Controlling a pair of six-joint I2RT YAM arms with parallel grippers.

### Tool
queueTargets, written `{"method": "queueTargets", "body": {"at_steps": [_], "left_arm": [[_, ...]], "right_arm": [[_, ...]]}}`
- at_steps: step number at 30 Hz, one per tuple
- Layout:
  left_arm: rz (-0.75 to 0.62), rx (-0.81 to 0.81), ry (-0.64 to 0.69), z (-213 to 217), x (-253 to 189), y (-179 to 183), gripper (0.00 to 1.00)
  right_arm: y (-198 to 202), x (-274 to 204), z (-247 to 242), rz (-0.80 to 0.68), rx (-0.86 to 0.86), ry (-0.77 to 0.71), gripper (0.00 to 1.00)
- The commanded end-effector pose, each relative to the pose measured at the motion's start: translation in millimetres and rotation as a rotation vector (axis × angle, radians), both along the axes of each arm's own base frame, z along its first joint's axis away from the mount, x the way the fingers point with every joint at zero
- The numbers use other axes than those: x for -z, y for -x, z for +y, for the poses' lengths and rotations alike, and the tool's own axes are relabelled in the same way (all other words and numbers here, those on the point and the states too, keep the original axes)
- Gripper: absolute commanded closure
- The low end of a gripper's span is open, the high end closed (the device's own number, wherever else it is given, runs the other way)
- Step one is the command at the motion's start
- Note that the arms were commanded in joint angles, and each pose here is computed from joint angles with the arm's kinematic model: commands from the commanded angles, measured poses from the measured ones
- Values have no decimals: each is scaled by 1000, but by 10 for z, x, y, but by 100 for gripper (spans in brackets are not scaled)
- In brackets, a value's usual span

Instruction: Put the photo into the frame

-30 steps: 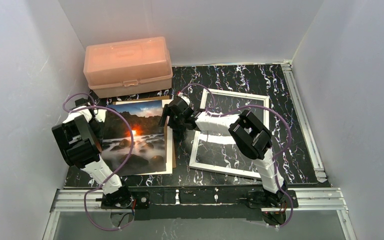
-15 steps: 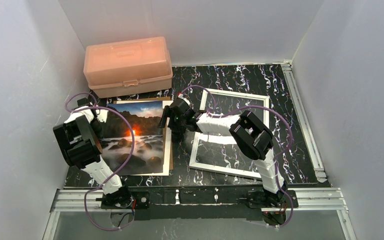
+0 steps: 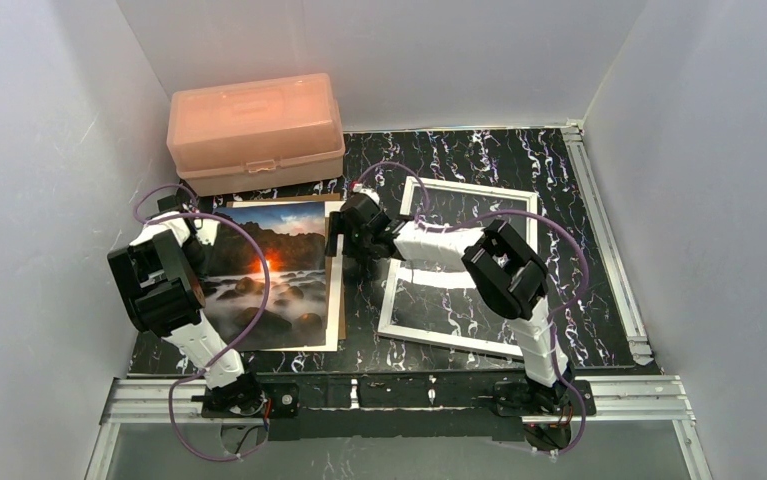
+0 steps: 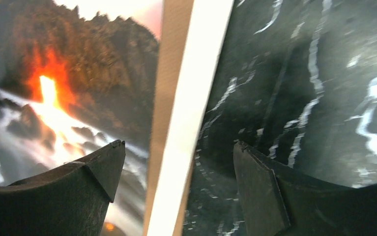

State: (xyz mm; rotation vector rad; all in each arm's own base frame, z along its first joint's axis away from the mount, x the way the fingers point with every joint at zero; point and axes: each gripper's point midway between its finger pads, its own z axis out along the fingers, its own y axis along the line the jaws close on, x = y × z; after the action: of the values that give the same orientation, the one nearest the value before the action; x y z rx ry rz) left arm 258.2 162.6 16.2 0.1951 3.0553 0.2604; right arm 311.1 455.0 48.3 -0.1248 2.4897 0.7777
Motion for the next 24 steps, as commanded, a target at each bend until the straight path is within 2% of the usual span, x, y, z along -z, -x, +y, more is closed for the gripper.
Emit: {"method": "queueTargets", "body": {"at_steps": [1, 8, 17, 24], "left_arm": [[6, 16, 121, -253, 232, 18, 83], [-16, -12, 171, -312, 117, -100, 84], [-2, -38, 185, -303, 188, -167, 84], [7, -38, 194, -320, 255, -150, 85]], "right_arm": [[-402, -38, -261, -91, 30, 113, 11], [-637, 20, -20, -85, 1, 88, 7], [-640, 174, 195, -18, 14, 8, 7], [-633, -5, 297, -23, 17, -81, 8]]}}
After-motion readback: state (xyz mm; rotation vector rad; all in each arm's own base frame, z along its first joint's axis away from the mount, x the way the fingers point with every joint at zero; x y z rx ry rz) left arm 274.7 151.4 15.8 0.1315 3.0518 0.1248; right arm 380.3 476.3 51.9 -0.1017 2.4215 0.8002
